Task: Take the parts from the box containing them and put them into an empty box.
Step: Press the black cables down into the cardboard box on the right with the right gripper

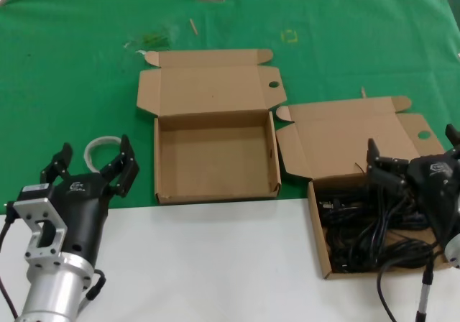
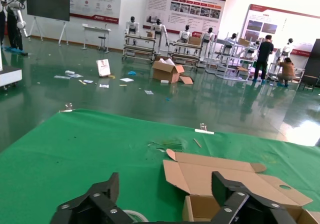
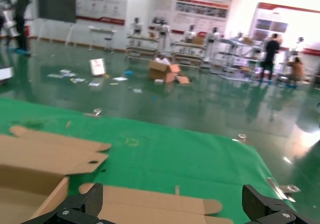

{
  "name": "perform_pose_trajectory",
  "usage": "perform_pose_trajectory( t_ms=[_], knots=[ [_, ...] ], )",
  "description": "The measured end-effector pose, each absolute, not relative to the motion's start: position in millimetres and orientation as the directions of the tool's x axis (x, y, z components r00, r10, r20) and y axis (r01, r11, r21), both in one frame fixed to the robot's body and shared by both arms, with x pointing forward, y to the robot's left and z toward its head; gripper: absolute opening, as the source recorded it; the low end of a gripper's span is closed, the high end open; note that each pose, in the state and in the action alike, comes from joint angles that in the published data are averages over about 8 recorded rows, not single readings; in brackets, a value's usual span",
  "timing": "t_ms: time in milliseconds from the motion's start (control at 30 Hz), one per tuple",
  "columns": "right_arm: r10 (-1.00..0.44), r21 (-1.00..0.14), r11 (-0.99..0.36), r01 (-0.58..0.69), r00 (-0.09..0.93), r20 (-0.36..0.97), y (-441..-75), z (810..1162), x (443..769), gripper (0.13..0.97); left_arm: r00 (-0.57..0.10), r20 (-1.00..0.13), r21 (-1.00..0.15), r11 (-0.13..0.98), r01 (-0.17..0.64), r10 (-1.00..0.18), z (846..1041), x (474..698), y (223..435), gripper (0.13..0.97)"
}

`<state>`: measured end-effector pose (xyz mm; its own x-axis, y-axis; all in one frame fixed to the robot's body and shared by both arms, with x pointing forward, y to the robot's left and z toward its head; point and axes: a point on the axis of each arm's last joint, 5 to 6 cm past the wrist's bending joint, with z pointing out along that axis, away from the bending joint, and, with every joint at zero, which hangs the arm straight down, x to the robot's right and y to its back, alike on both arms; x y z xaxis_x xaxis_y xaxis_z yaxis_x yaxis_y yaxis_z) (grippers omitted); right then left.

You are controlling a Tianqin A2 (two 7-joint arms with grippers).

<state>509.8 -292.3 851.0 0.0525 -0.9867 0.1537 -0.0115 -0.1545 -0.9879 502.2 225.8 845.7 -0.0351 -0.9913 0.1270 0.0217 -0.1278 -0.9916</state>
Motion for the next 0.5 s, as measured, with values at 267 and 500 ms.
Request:
perform_pose_trajectory(
  t_ms=[267, 500],
  knots=[
    [-0.944, -0.964, -0.265, -0.017, 0.208, 0.256, -308.2, 860.6, 510.0, 0.966, -0.035, 0.127, -0.992, -0.128, 0.022, -0.991, 845.7, 502.2, 225.8, 0.551],
    [-0.849, -0.918, -0.396, -0.003, 0.384, 0.364, -343.6, 884.9, 519.8, 0.966, -0.035, 0.127, -0.992, -0.128, 0.022, -0.991, 845.7, 502.2, 225.8, 0.453]
  ],
)
